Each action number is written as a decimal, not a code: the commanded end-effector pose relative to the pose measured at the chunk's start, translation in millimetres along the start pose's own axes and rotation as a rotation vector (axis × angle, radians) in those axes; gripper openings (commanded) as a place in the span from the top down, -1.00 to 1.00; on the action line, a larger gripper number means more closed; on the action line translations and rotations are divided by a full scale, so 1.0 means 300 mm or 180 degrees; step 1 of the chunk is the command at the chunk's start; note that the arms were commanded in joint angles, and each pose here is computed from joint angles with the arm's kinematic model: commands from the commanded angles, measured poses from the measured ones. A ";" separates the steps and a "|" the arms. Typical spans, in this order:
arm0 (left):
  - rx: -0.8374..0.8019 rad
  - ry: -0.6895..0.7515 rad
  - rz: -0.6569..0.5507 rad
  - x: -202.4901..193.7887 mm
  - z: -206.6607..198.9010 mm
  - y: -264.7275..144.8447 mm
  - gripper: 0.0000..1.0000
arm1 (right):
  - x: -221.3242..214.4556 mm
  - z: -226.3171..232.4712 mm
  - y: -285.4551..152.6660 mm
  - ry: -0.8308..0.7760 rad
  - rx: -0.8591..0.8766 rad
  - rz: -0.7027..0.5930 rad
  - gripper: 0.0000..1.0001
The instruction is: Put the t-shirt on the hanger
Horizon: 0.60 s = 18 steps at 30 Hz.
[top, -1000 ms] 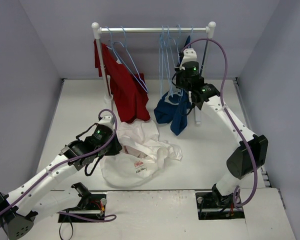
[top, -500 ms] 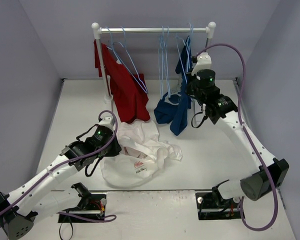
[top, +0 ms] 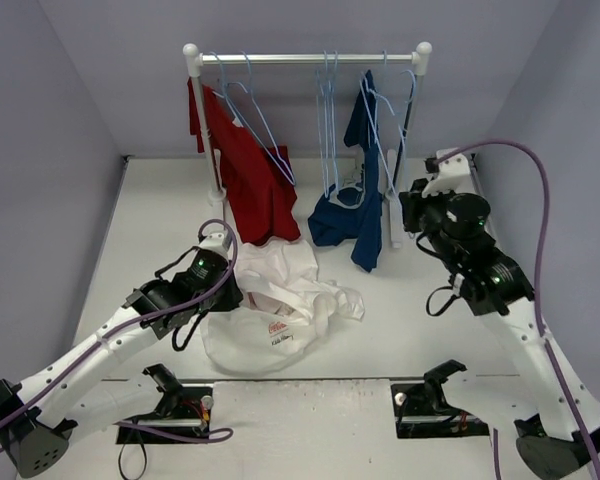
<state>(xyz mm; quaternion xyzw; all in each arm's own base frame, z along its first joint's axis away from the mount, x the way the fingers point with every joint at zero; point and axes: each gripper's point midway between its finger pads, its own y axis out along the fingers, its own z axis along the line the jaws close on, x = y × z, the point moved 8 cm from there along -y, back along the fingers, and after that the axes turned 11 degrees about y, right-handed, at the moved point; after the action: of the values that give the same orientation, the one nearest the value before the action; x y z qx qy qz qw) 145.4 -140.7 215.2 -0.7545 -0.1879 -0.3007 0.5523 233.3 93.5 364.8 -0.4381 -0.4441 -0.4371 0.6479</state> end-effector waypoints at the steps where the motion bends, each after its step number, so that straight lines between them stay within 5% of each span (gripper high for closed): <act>1: -0.0014 -0.0056 -0.0192 0.049 -0.013 -0.015 1.00 | 0.037 0.013 -0.078 -0.0067 0.0292 -0.0225 1.00; 8: 0.0111 0.0068 -0.0225 0.078 -0.005 -0.028 1.00 | 0.029 0.052 -0.198 -0.0248 0.1021 -0.0310 1.00; 18: 0.0469 0.0591 -0.0349 0.223 0.042 -0.086 1.00 | -0.096 0.114 -0.216 -0.0522 0.2021 0.0135 1.00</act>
<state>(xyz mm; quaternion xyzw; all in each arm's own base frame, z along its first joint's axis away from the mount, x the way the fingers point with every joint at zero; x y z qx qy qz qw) 165.6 -138.8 248.1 -0.7110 -0.1831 -0.3468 0.5837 163.3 101.3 359.3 -0.3155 -0.5597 -0.2917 0.7086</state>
